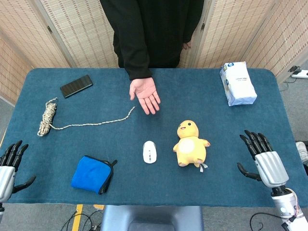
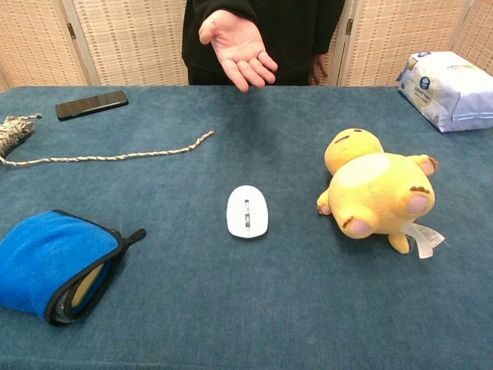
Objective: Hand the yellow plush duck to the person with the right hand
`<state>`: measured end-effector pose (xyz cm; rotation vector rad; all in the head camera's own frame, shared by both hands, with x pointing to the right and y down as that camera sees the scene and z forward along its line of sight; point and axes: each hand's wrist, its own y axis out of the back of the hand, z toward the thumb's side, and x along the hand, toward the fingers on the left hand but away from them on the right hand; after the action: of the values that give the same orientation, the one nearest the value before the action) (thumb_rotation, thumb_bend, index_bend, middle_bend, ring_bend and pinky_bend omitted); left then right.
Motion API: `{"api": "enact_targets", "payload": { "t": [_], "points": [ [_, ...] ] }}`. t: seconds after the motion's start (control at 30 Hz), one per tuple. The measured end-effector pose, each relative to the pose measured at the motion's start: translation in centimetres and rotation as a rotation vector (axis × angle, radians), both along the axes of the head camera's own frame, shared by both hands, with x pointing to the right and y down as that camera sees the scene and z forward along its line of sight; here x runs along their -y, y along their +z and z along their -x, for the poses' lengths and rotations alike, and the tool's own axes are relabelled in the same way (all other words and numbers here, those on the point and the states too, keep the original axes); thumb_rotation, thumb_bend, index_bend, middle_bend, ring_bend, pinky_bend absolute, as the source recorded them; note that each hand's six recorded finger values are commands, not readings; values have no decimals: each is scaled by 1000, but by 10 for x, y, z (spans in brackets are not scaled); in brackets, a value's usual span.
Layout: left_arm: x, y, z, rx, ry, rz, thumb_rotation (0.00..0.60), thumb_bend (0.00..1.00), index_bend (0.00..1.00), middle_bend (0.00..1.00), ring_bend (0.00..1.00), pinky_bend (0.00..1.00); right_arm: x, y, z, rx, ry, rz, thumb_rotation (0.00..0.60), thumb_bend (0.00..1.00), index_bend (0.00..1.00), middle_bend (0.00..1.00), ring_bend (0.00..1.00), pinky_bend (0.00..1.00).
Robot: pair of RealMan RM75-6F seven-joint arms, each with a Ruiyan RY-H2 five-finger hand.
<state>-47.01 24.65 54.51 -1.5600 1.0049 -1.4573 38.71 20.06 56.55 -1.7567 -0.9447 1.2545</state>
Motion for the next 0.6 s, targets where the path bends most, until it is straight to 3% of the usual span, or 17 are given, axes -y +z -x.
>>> {"api": "enact_targets", "payload": {
  "t": [0.3,0.6],
  "points": [
    [-1,-2,-3,-5,5,-10,600,240,0,50,58,260,0,0,0,6,-10,8,600,279,0,0,0,0],
    [-3,-8,-5,-28,13,-25,600,240,0,50,58,260,3,16,24,22,-95,104,600,251,0,0,0,0]
  ]
}}
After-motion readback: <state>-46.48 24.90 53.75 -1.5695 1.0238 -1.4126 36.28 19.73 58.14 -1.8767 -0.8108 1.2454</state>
